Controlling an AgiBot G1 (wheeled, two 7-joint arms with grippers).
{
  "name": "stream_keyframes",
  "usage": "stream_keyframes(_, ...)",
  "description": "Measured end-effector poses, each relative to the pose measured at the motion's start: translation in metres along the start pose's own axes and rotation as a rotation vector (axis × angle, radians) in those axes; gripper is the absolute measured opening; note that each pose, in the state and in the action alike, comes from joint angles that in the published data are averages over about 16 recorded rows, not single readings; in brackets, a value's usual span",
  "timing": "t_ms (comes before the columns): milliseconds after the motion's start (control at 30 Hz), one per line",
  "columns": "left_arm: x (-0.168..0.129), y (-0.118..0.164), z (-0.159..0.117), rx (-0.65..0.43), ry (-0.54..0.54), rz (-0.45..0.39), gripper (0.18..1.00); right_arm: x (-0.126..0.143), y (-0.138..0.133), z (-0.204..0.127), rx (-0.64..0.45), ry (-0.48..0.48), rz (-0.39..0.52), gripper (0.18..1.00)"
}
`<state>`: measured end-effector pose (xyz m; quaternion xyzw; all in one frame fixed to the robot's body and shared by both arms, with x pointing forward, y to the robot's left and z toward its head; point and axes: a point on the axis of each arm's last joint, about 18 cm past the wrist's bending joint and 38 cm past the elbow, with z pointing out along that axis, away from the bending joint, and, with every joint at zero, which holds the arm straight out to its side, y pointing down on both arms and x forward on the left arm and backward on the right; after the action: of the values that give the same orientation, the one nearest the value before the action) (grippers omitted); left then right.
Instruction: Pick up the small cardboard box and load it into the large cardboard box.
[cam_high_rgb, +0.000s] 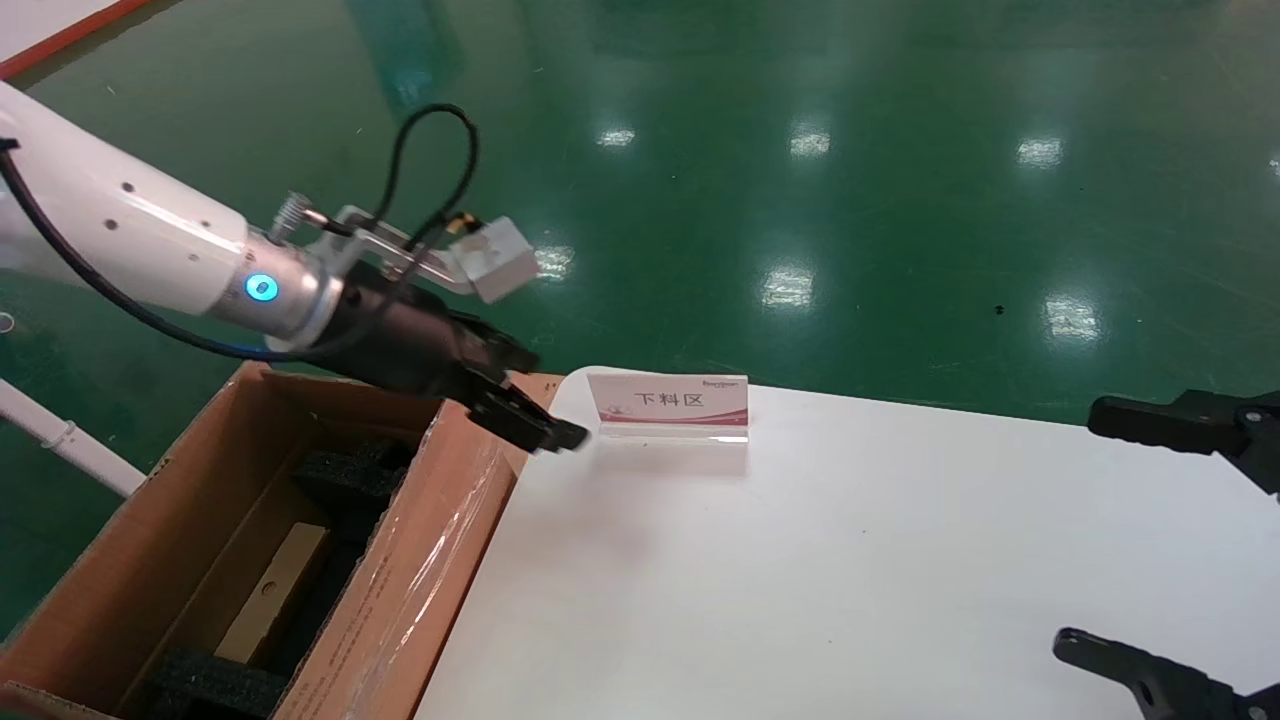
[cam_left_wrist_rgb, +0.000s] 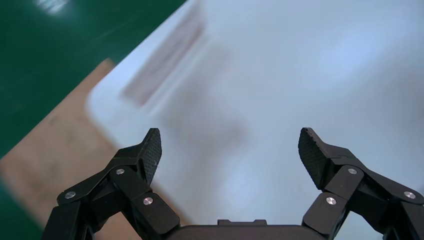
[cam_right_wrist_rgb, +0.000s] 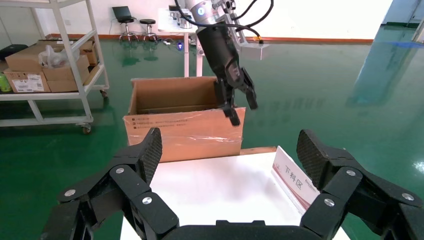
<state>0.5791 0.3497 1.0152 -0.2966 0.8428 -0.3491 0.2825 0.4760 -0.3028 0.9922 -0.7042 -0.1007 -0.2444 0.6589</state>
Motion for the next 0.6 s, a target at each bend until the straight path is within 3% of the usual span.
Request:
stream_keyframes(300, 0.041, -0.012, 0.019, 0.137, 0.203, 0.094, 1.001, 0.0, 0.0, 0.0, 0.0, 0.0, 0.0, 1.001)
stream_keyframes(600, 0.073, -0.017, 0.021, 0.308, 0.36, 0.179, 1.001, 0.0, 0.0, 0.0, 0.0, 0.0, 0.0, 1.001)
